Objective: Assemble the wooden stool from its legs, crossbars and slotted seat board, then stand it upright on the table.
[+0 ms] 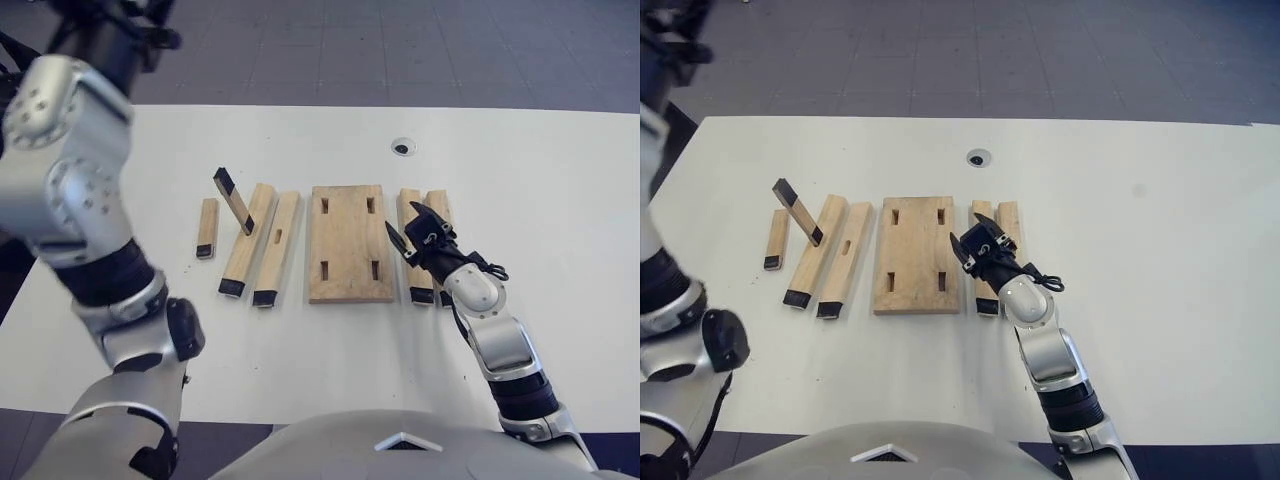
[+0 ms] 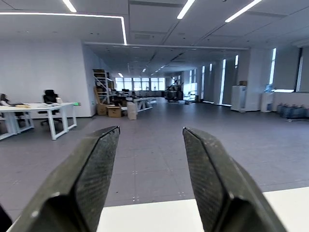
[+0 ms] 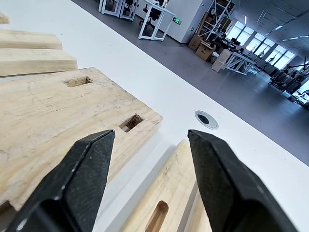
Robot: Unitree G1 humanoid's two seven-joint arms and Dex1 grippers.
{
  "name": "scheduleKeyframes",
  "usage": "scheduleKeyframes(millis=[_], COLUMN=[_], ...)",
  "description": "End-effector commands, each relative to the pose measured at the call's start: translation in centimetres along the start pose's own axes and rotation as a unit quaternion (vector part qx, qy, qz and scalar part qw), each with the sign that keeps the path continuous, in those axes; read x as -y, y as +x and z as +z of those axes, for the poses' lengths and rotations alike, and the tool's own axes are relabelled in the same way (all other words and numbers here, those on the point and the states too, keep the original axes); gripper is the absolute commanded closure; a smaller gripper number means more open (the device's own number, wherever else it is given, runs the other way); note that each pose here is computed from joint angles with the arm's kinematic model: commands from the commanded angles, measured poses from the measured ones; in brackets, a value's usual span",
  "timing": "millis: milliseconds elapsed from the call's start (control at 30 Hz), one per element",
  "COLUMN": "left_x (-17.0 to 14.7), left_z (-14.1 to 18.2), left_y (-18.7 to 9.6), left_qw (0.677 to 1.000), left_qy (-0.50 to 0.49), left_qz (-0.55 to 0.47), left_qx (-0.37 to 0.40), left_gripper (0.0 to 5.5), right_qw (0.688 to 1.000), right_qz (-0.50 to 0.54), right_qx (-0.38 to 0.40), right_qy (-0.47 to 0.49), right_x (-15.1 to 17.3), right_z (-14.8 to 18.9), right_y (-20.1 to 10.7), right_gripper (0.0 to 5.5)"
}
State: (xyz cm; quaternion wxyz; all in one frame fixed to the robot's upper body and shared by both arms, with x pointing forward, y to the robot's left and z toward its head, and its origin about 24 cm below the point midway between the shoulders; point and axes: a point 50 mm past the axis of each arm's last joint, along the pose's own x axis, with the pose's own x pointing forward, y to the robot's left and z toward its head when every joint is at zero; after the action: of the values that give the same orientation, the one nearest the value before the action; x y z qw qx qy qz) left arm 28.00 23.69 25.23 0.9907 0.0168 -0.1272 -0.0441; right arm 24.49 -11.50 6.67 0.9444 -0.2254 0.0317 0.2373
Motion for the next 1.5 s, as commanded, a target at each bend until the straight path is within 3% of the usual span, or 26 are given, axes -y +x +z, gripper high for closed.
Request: scheduleKeyframes(millis=[33, 133, 300, 433, 600, 867, 1367, 1433, 1500], left_x=[0.4, 1.8, 0.9, 1.4, 1.5, 1.6, 2.0, 1.8, 1.5], left_z=[-4.1, -7.9, -12.9, -16.5, -18.3, -20.2, -20.6, -20.0, -17.2], left_y=[-4.3, -8.8, -13.9, -16.4, -17.3, -17.6, -16.0, -14.9, -10.4], left_qw=[0.998, 0.992, 0.98, 0.962, 0.947, 0.935, 0.929, 0.937, 0.965], left_qy=[0.024, -0.002, -0.026, -0.025, 0.0, -0.006, 0.004, 0.003, -0.041], left_qz=[-0.042, -0.087, -0.06, -0.057, -0.046, -0.031, -0.049, -0.043, -0.028], left_qx=[-0.035, -0.091, -0.191, -0.267, -0.317, -0.354, -0.367, -0.346, -0.259], left_gripper=[2.46, 2.02, 1.21, 1.21, 1.21, 1.21, 3.45, 3.45, 3.45], right_qw=[1.0, 1.0, 1.0, 1.0, 1.0, 1.0, 1.0, 0.999, 0.983], right_qz=[-0.01, -0.006, -0.002, 0.001, 0.006, 0.007, -0.013, -0.026, -0.048], right_qx=[-0.008, -0.009, -0.012, -0.01, -0.011, -0.011, -0.008, -0.01, -0.002], right_qy=[0.0, -0.004, -0.007, -0.01, -0.011, -0.01, 0.006, 0.046, 0.179], right_x=[0.5, 0.6, 0.7, 0.8, 0.7, 0.7, 1.3, 2.1, 5.0], right_z=[-0.2, -0.2, -0.4, -0.3, -0.3, -0.3, 0.1, 0.2, 0.9], right_y=[-0.2, -0.2, -0.3, -0.2, -0.3, -0.3, 0.0, 0.2, 1.4], right_gripper=[2.71, 2.71, 2.71, 2.71, 2.71, 2.71, 2.71, 2.71, 2.53])
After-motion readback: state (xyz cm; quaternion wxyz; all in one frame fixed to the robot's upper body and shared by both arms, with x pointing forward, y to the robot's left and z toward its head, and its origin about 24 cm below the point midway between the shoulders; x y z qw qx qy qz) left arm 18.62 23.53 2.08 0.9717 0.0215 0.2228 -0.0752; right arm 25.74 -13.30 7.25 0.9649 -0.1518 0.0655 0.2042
